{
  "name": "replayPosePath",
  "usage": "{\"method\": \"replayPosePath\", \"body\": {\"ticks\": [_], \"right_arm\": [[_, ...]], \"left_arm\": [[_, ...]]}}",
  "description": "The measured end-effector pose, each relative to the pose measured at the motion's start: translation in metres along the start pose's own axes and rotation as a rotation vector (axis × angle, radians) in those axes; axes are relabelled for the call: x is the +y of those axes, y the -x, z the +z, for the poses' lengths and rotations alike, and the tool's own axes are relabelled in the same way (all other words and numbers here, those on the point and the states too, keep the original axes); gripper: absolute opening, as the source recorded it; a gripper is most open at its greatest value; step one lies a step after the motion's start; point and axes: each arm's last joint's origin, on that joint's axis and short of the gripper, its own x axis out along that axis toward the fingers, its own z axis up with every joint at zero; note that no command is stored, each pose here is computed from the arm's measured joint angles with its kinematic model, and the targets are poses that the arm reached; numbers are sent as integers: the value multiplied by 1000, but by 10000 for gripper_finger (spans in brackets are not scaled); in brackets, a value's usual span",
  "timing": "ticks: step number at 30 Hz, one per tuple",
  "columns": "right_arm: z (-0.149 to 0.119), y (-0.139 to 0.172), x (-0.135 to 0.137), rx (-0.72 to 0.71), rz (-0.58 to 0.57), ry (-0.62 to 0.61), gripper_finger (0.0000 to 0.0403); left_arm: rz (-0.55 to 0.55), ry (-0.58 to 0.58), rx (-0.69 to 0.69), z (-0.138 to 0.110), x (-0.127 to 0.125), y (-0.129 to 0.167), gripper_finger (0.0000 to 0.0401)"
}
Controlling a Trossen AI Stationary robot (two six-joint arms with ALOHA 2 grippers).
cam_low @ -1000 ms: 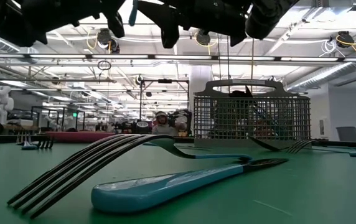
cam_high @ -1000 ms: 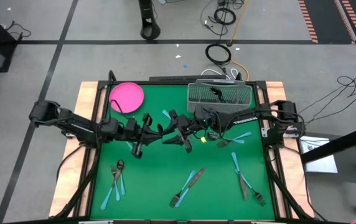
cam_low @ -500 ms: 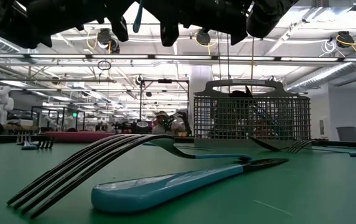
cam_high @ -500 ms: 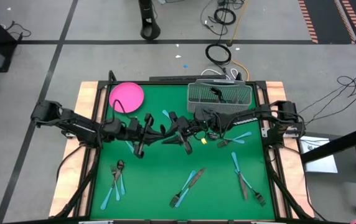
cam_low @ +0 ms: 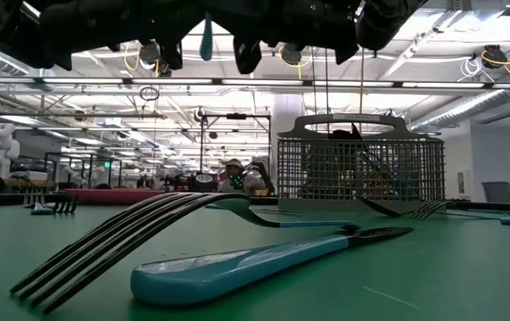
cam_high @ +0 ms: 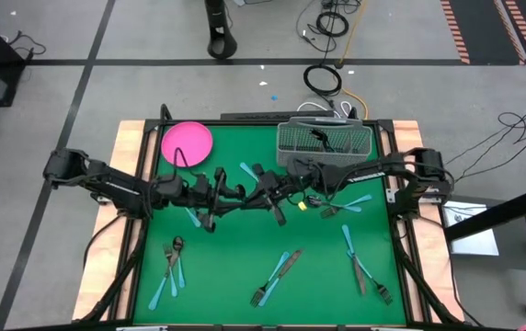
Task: Sort silverware
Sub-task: Put the top left black spoon into the cutlery rack with the other black spoons
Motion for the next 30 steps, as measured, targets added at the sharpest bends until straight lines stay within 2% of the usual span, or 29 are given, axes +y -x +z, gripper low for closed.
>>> {"method": "replayPosePath", "body": {"ticks": [3,6,11,15,20,25,30], "right_arm": [[10,12,2,49,-37,19,1],[23,31,4,124,-157,34,1],[32,77,10,227,-454,36,0],[23,128,16,177,-682,5,0],[-7,187,18,109,-1103,-66,0],[-25,208,17,107,-1276,-81,0],[-26,219,11,119,-1413,-73,0]], "left_arm": [[32,-9,47,4,5,5,143],[65,-22,96,11,10,14,168],[152,-17,192,25,13,37,186],[175,-17,235,33,9,55,187],[163,-40,187,32,2,76,187],[210,-28,111,16,4,92,187],[202,23,15,-2,5,103,187]]}}
